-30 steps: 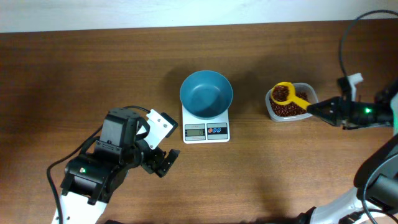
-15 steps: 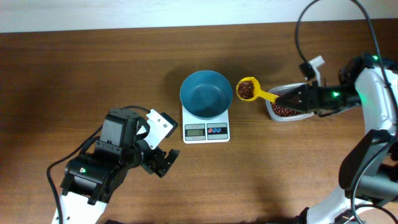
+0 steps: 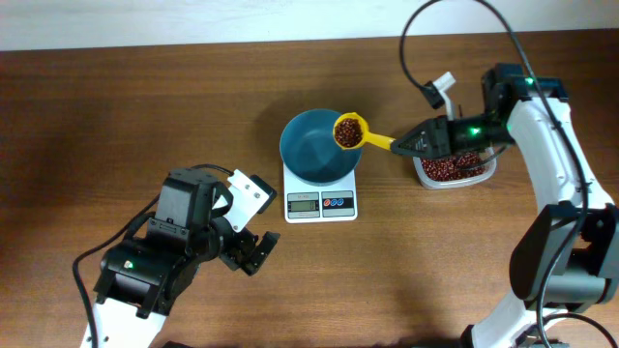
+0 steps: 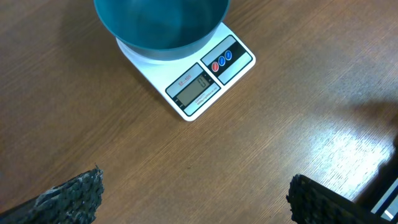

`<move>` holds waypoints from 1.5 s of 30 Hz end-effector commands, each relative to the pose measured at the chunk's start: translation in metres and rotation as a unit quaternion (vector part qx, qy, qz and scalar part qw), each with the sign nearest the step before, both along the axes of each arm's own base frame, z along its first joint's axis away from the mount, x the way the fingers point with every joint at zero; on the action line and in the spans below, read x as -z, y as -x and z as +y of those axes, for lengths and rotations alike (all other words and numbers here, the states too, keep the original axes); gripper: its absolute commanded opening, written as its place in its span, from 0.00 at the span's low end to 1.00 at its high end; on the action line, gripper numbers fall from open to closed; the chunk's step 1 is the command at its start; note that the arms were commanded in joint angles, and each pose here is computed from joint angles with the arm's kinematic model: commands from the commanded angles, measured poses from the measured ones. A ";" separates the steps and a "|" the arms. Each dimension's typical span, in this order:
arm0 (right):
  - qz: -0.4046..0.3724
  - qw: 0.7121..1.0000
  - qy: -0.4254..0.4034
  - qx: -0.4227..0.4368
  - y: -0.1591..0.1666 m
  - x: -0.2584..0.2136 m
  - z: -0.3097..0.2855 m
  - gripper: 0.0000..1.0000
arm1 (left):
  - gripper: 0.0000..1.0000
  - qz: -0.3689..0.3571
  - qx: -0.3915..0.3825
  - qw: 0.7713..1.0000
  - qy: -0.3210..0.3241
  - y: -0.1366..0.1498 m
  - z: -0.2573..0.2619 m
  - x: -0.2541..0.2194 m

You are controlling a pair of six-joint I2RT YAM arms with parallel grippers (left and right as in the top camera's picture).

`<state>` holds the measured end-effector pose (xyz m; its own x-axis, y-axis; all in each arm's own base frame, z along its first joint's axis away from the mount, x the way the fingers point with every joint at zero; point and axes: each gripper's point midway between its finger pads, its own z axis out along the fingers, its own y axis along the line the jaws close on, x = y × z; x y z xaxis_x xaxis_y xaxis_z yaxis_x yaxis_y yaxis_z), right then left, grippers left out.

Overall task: Scoop item into bowl and weigh 50g on scale
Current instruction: 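Carry the filled scoop with right gripper over the teal bowl, then tip the scoop to pour beans into the teal bowl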

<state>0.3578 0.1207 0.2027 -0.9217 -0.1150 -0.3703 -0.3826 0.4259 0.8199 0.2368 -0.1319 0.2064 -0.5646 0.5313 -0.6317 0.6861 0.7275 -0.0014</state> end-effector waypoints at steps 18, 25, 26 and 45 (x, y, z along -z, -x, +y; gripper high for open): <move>-0.114 0.965 0.229 -0.060 -0.029 0.052 0.035 0.04 | 0.99 -0.004 0.013 1.000 0.002 0.001 -0.003 -0.002; -0.140 0.947 0.282 -0.059 -0.038 0.056 0.041 0.04 | 0.99 -0.004 0.013 1.000 0.002 0.001 -0.003 -0.002; -0.143 0.945 0.288 -0.057 -0.039 0.055 0.041 0.04 | 0.99 -0.004 0.013 1.000 0.002 0.001 -0.003 -0.002; -0.205 0.886 0.413 -0.047 -0.040 0.029 0.055 0.04 | 0.99 -0.004 0.013 1.000 0.002 0.001 -0.003 -0.002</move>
